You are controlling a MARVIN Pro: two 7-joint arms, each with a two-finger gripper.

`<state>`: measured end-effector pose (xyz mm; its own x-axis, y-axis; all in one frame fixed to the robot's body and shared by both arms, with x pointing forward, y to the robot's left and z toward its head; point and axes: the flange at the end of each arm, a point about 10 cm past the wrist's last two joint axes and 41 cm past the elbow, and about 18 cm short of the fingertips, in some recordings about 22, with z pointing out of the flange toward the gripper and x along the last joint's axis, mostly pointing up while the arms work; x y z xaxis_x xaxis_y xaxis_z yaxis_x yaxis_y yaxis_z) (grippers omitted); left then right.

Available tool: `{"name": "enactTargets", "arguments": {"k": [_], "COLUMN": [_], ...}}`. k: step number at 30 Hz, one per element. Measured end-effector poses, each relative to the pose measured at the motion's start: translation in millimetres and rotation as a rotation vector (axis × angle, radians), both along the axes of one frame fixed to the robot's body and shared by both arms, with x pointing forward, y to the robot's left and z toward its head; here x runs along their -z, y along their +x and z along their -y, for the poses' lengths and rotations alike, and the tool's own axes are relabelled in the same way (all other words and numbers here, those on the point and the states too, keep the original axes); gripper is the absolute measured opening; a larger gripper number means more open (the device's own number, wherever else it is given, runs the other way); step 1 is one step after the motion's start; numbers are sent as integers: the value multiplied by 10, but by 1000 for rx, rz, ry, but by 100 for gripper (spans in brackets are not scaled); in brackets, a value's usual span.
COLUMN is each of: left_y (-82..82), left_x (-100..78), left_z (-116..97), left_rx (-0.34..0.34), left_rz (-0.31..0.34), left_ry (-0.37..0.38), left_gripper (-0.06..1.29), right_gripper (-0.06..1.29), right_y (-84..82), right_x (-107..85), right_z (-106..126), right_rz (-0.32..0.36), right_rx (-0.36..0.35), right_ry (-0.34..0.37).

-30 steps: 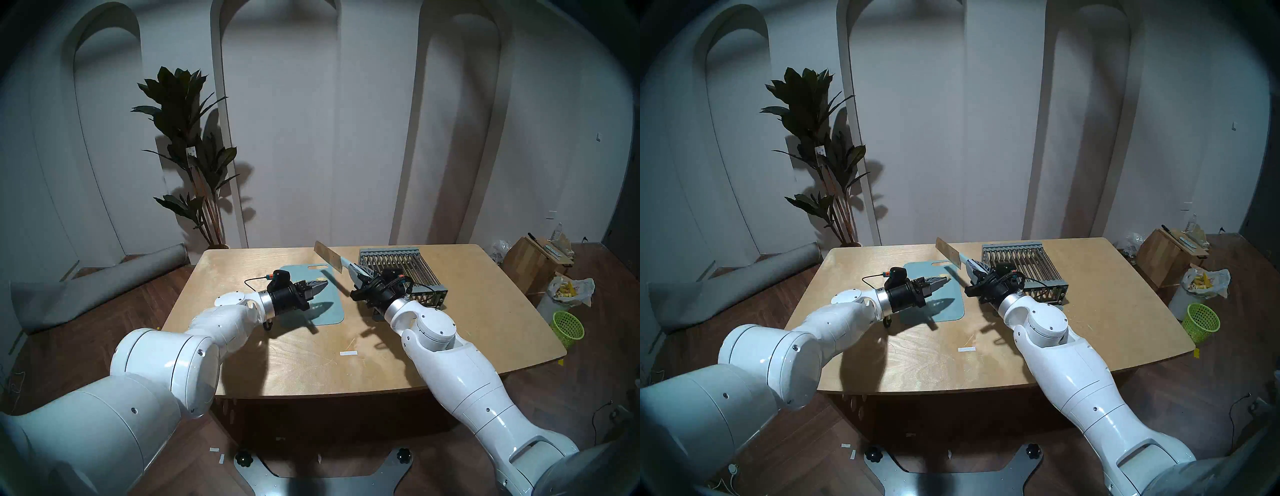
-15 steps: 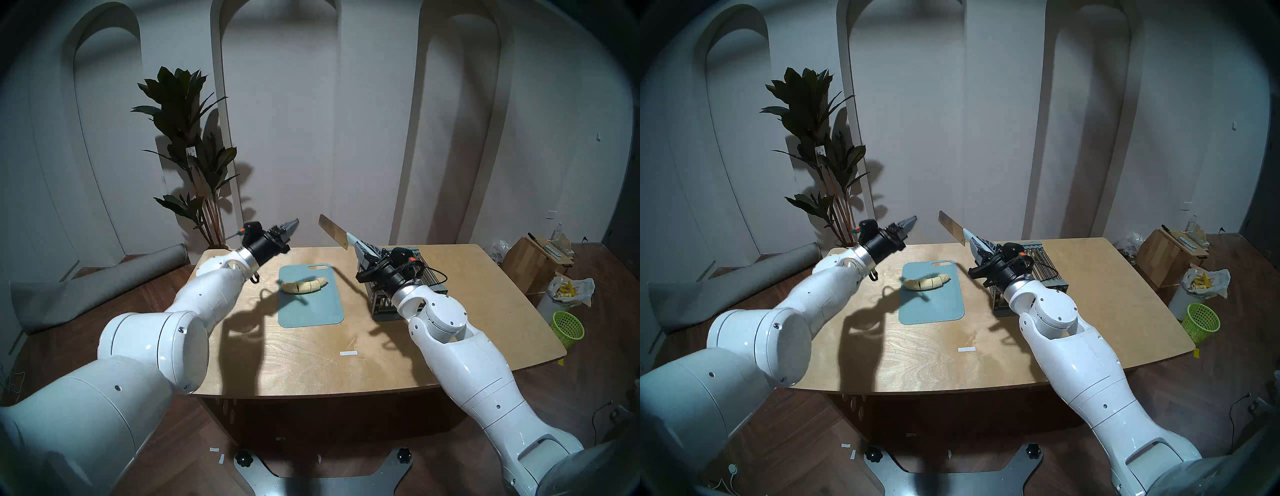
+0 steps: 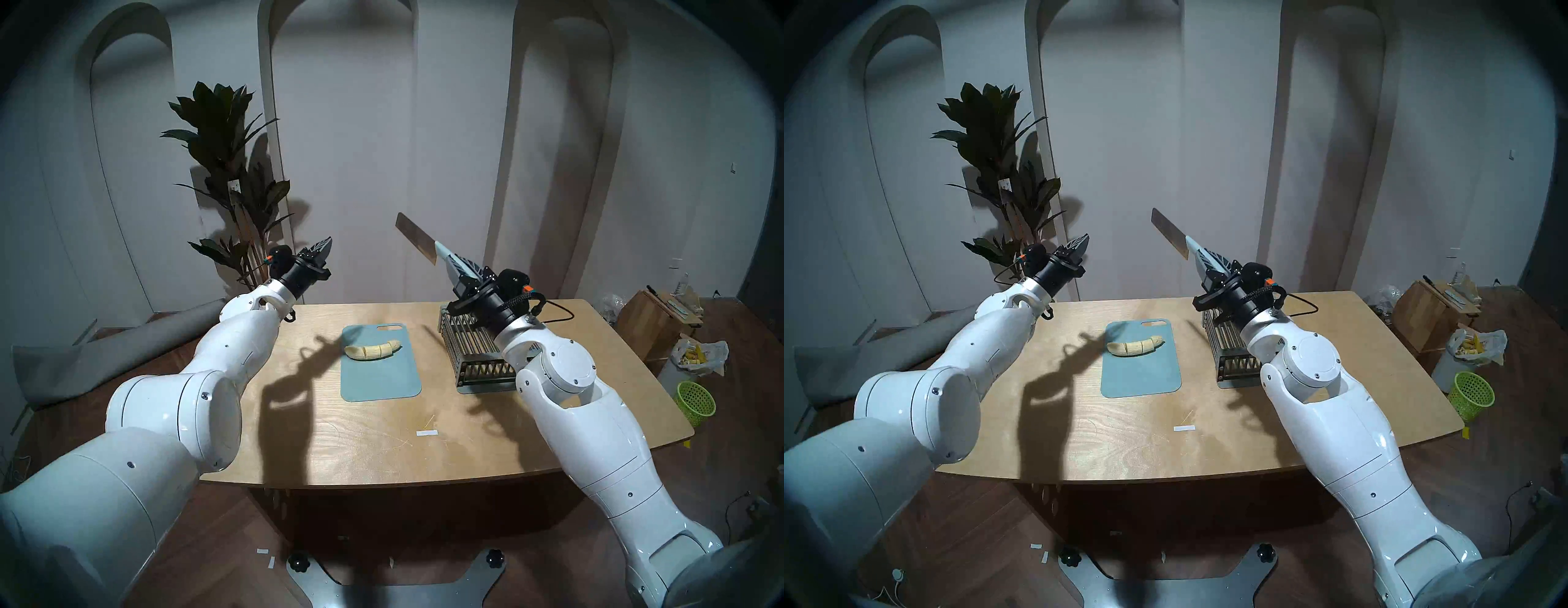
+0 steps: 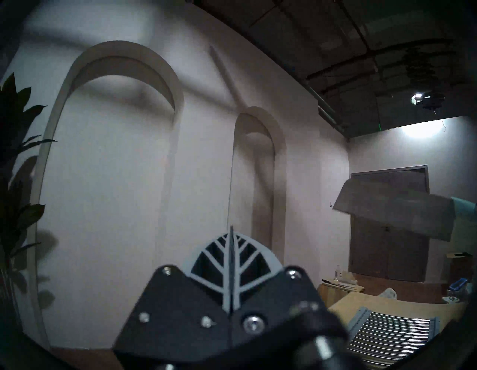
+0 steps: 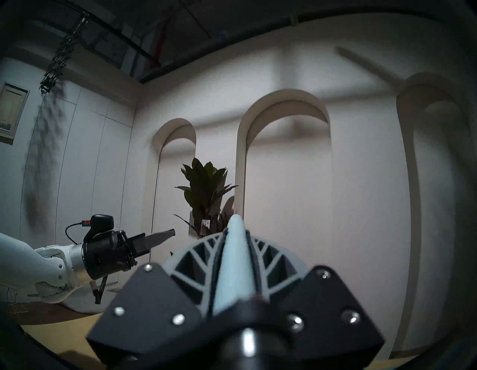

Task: Cut the banana into four pieces on the cutting board

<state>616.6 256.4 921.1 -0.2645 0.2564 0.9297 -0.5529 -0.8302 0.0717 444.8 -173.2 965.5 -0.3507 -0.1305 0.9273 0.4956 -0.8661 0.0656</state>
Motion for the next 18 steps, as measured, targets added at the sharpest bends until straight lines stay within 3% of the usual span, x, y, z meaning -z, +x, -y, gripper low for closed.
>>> {"name": "enactTargets", "arguments": {"k": [8, 18], "left_y": [37, 79], "left_x": [-71, -208], "left_z": [107, 219], "left_rx": [-21, -42], "left_rz": [32, 83], "left_ry": [41, 94], "left_gripper": [-3, -3], "right_gripper": [25, 25], "right_y": [-115, -242], "right_x": [-261, -360], "right_z": [125, 272], "right_rz": [78, 114], "right_rx": [28, 66], "right_ry": [-25, -60]}}
